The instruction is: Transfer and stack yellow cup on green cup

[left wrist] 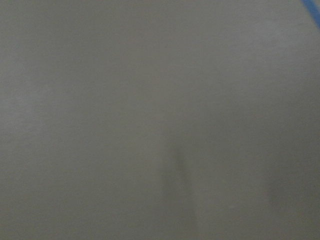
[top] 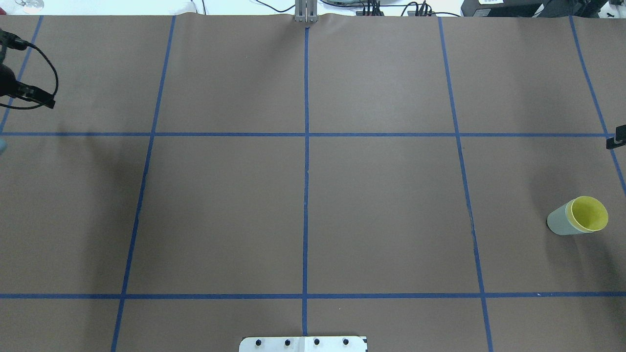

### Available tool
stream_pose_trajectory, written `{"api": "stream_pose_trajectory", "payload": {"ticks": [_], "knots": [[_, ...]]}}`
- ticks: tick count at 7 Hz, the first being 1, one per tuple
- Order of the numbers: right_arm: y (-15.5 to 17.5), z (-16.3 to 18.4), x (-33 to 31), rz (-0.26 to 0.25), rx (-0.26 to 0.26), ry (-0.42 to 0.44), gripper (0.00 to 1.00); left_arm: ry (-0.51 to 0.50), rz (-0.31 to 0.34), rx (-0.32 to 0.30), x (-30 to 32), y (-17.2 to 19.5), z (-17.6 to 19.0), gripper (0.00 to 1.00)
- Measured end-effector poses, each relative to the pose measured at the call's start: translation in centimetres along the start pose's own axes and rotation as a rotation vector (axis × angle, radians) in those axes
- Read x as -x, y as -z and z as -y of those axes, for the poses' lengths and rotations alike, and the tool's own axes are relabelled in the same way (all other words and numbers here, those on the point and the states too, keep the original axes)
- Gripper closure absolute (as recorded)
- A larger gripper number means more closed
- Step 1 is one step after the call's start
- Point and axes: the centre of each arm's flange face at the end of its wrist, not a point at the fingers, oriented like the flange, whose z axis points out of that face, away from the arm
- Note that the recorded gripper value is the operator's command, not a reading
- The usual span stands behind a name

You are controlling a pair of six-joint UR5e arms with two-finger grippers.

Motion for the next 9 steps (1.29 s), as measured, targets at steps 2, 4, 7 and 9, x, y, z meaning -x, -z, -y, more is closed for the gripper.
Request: {"api": "stream_pose_trajectory", "payload": {"ticks": [2, 4, 7, 9], "knots": [[2.1, 2.9, -1.0, -0.054, 0.027, 0.061, 0.0, 0.09, -0.131, 0.034, 8.4, 4.2, -6.0, 0.0], [2.9, 4.1, -2.5, -0.074, 0.054, 0.1, 0.0, 0.178, -0.207, -0.031, 13.0, 10.0, -11.7, 0.0], [2.7, 4.5, -5.8, -0.055, 0.084, 0.121, 0.0, 0.246, -0.113, 0.002, 12.9, 14.0, -19.0, 0.0], [2.6, 3.7, -8.1, -0.059, 0.102, 0.141, 0.0, 0.2, -0.038, 0.076, 11.9, 16.7, -20.1, 0.0]]}}
